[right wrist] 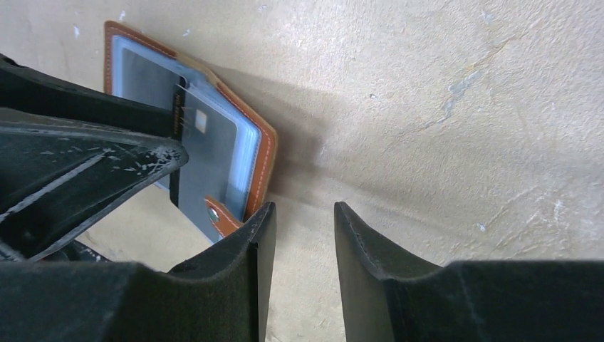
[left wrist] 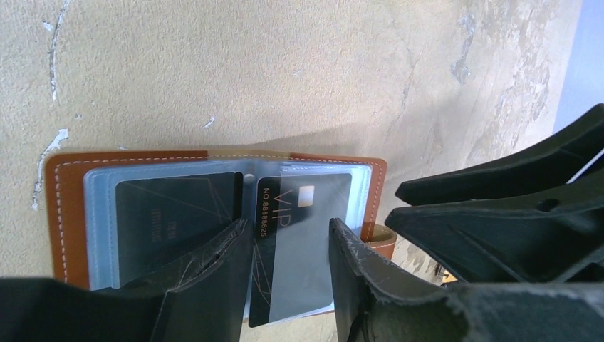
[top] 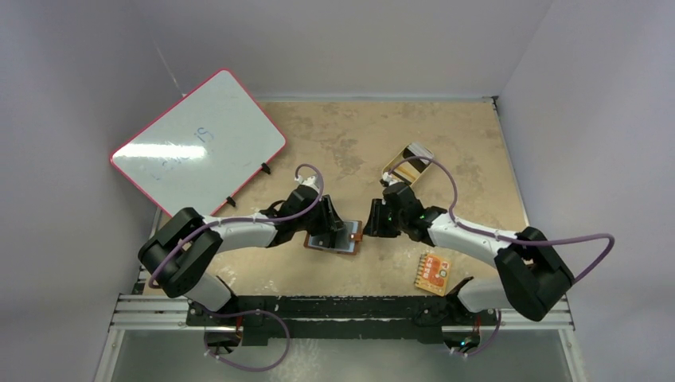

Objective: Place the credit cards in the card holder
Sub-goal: Insert the credit card into the card holder.

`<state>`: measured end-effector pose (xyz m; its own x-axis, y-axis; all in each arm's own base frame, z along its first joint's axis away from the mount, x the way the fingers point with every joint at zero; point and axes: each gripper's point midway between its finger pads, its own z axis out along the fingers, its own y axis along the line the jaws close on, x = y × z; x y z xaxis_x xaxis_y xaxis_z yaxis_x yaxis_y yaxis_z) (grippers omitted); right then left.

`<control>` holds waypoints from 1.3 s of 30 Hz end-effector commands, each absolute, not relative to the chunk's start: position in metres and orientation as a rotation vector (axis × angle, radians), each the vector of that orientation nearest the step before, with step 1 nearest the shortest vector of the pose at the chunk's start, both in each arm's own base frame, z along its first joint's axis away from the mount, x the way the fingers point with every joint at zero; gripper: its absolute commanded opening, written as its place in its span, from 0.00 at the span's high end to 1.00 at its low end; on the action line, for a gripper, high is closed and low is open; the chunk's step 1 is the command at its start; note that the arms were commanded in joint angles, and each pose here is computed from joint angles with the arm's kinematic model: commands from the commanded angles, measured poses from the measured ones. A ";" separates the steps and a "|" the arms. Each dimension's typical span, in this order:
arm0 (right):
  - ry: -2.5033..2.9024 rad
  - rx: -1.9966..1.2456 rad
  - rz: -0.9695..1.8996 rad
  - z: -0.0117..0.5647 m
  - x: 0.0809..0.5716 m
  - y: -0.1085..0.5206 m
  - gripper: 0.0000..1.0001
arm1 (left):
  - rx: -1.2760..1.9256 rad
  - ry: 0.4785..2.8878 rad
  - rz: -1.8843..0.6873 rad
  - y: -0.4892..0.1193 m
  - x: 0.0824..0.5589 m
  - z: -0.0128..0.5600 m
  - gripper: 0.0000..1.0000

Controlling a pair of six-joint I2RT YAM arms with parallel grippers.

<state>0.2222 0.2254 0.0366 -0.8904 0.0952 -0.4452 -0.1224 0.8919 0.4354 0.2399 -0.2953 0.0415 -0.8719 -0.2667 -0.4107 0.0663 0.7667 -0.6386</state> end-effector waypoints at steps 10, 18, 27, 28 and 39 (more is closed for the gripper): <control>2.473 0.039 0.781 0.058 0.239 0.247 0.63 | -0.133 2.457 -0.959 -0.308 0.246 0.047 0.63; 2.474 0.029 0.820 0.042 0.241 0.256 0.73 | -0.136 2.468 -0.950 -0.307 0.244 0.042 0.60; 2.477 -0.003 0.835 0.034 0.244 0.262 0.84 | -0.133 2.441 -1.057 -0.321 0.242 0.052 0.65; 2.474 -0.006 0.837 0.034 0.244 0.262 0.84 | -0.135 2.436 -1.076 -0.323 0.242 0.054 0.65; 2.497 -0.088 0.817 0.035 0.244 0.264 0.79 | -0.158 2.388 -1.089 -0.321 0.243 0.074 0.64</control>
